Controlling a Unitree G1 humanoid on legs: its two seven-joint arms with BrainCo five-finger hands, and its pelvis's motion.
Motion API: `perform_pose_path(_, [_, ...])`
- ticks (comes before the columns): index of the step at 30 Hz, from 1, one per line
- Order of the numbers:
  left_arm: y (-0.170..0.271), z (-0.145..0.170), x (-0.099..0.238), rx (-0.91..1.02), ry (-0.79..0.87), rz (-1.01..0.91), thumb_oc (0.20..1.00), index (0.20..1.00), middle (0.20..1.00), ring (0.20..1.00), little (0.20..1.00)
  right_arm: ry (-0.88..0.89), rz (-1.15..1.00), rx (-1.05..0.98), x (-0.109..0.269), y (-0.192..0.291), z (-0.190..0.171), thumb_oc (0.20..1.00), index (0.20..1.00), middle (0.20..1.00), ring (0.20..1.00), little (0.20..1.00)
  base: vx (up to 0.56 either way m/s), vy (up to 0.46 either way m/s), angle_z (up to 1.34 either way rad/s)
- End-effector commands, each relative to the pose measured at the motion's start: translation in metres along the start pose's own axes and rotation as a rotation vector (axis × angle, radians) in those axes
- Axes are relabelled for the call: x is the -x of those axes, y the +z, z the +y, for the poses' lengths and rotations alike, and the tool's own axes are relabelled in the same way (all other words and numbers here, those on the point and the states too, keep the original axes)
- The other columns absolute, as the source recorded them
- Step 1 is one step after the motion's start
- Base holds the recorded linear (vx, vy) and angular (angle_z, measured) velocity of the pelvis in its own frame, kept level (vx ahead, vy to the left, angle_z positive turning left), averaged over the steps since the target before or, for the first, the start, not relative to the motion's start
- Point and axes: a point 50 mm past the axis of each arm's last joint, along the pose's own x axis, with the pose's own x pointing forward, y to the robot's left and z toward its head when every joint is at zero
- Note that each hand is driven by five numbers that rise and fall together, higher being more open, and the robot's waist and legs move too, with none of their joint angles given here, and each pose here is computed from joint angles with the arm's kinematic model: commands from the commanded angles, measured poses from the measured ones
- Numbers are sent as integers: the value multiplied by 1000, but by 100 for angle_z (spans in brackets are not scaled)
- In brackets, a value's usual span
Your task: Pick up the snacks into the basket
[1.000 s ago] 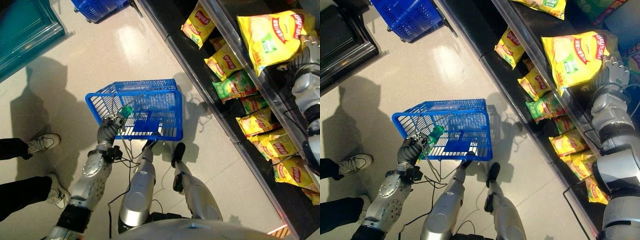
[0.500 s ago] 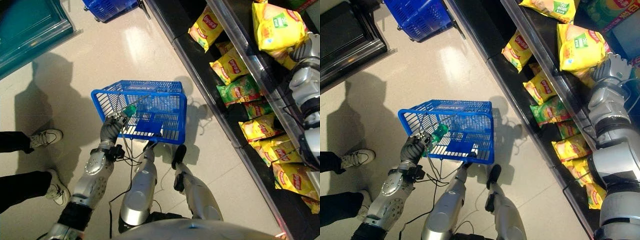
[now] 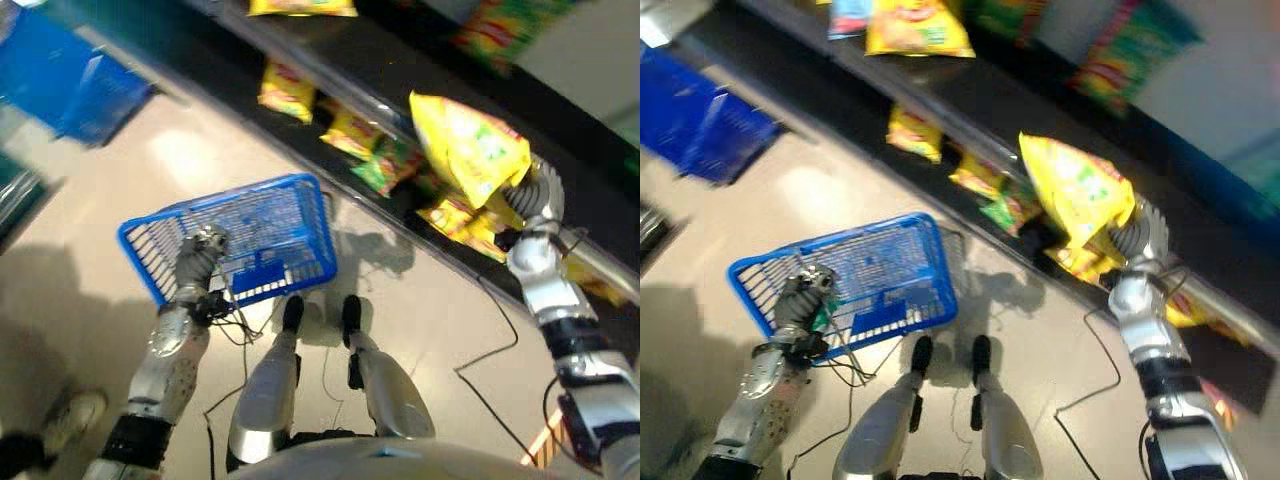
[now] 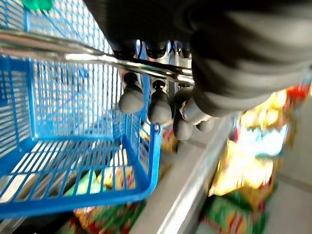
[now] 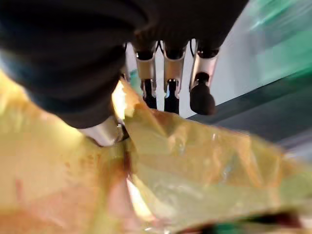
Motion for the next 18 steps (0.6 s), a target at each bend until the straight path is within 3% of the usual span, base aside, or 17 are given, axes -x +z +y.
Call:
perform_pose_path(1, [55,-28,1,6,-164,-323,200,200,200,200,200,-76,-142,-1,-7,17,-21,200,200,200,200,200,-17,27,-96])
perform_pose_path(11, [37,-28,-2,-35,-190,-219,200,200,200,200,200,47,-239,-79,37,20,-17,200,200,200,200,200,-105,-140,-37])
perform_pose_path(18, [24,-48,-7,7,-271,-173,200,200,200,200,200,309,-256,-71,65,12,12,200,200,200,200,200,-79,-340,-40])
